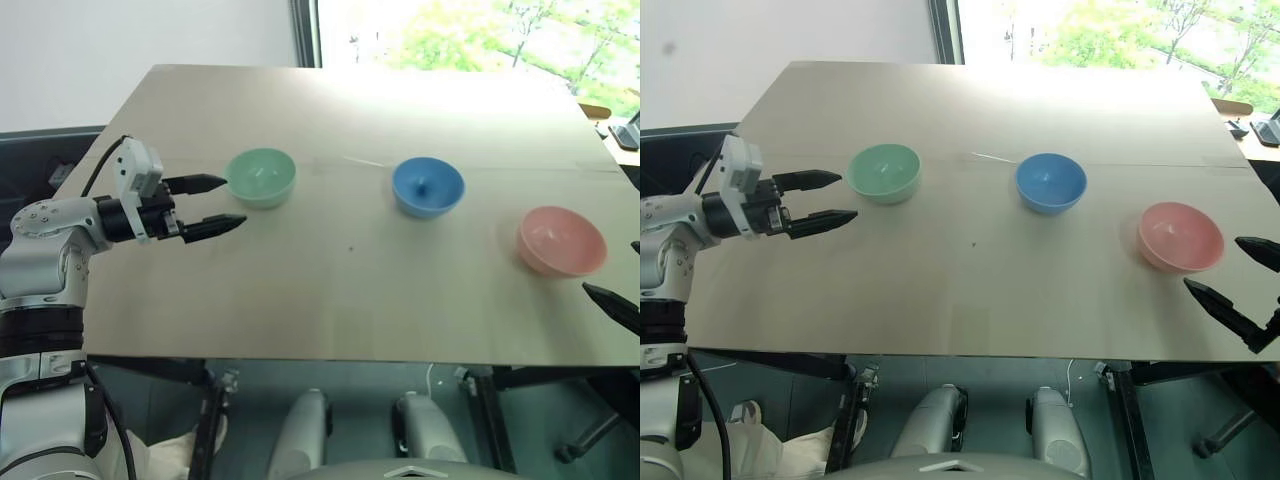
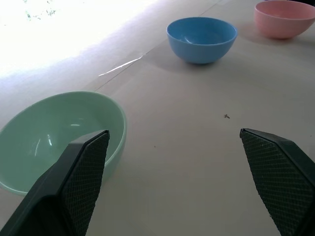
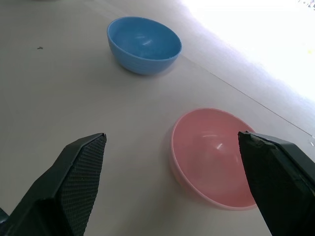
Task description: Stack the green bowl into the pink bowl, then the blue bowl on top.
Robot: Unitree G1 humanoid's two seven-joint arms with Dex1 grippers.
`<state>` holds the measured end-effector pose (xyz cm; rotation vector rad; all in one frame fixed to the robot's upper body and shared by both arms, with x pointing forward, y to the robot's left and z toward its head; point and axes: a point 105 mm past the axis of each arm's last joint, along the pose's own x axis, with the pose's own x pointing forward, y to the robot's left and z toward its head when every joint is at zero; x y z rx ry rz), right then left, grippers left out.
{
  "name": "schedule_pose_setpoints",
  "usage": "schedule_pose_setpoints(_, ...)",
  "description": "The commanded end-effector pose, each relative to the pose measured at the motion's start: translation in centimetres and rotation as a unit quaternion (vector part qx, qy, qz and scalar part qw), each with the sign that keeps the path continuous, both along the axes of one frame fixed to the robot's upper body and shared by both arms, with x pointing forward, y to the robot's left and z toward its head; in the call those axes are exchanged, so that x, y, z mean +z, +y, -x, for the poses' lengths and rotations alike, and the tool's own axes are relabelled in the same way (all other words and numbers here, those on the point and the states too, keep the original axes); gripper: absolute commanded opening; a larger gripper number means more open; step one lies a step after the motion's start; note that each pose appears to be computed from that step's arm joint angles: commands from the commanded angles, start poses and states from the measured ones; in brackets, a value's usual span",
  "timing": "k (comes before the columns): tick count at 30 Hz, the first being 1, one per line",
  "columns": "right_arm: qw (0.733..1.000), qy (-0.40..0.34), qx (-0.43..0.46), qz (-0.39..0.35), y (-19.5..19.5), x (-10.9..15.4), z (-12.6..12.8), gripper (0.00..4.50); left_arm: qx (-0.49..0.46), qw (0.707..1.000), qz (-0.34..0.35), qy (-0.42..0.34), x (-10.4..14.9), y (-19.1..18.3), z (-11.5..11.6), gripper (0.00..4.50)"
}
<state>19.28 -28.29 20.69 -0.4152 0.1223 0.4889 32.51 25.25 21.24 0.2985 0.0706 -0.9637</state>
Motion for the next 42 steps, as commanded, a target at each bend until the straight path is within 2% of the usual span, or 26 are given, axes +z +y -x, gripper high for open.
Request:
schedule_pose_setpoints(1,1.0,-0.014,0.006,0.017,0.1,0.8,-0.1,4.5,-0.016,1.0,0.011,-0.022,1.3,-0.8,-0.1,4.49)
schedule_pose_setpoints(8,0.999,-0.022,0.015,0.033,1.0,0.8,-1.3,4.5,-0.067,0.997,0.033,-0.028,2.2,-3.1,0.0,4.49)
schedule_pose_setpoints(10,0.997,-0.023,-0.019,0.074,0.7,0.4,-2.1,4.5,-0.1,0.994,0.025,-0.039,2.4,-4.2,0.4,4.49)
schedule_pose_setpoints(17,0.991,0.018,-0.081,0.105,0.6,-2.7,-7.2,4.5,-0.2,0.978,0.02,-0.062,1.9,-8.8,1.3,4.49)
schedule_pose_setpoints(21,0.99,0.047,-0.092,0.095,0.8,-4.5,-9.3,4.5,-0.227,0.97,0.037,-0.074,2.1,-10.7,1.7,4.49)
schedule_pose_setpoints(24,0.99,0.067,-0.099,0.079,0.7,-5.3,-10.2,3.7,-0.234,0.968,0.038,-0.078,2.3,-11.2,2.0,4.5)
schedule_pose_setpoints(28,0.988,0.084,-0.106,0.072,0.4,-5.7,-10.6,2.13,-0.231,0.969,0.039,-0.077,2.3,-11.1,2.3,4.5)
schedule_pose_setpoints(29,0.988,0.088,-0.103,0.072,0.4,-5.9,-10.6,1.88,-0.23,0.969,0.04,-0.077,2.3,-11.0,2.4,4.5)
schedule_pose_setpoints(33,0.989,0.095,-0.085,0.068,1.0,-6.1,-10.4,0.21,-0.224,0.971,0.045,-0.077,2.2,-11.0,2.7,4.5)
schedule_pose_setpoints(34,0.99,0.096,-0.082,0.068,1.1,-6.2,-10.4,0.09,-0.222,0.971,0.046,-0.077,2.2,-11.0,2.7,4.5)
schedule_pose_setpoints(39,0.992,0.085,-0.051,0.074,2.7,-5.6,-10.3,0.09,-0.216,0.972,0.052,-0.077,2.1,-11.0,2.6,4.5)
schedule_pose_setpoints(42,0.996,0.064,0.037,0.044,7.3,-3.5,-8.9,0.09,-0.213,0.973,0.048,-0.073,1.8,-10.8,2.5,4.5)
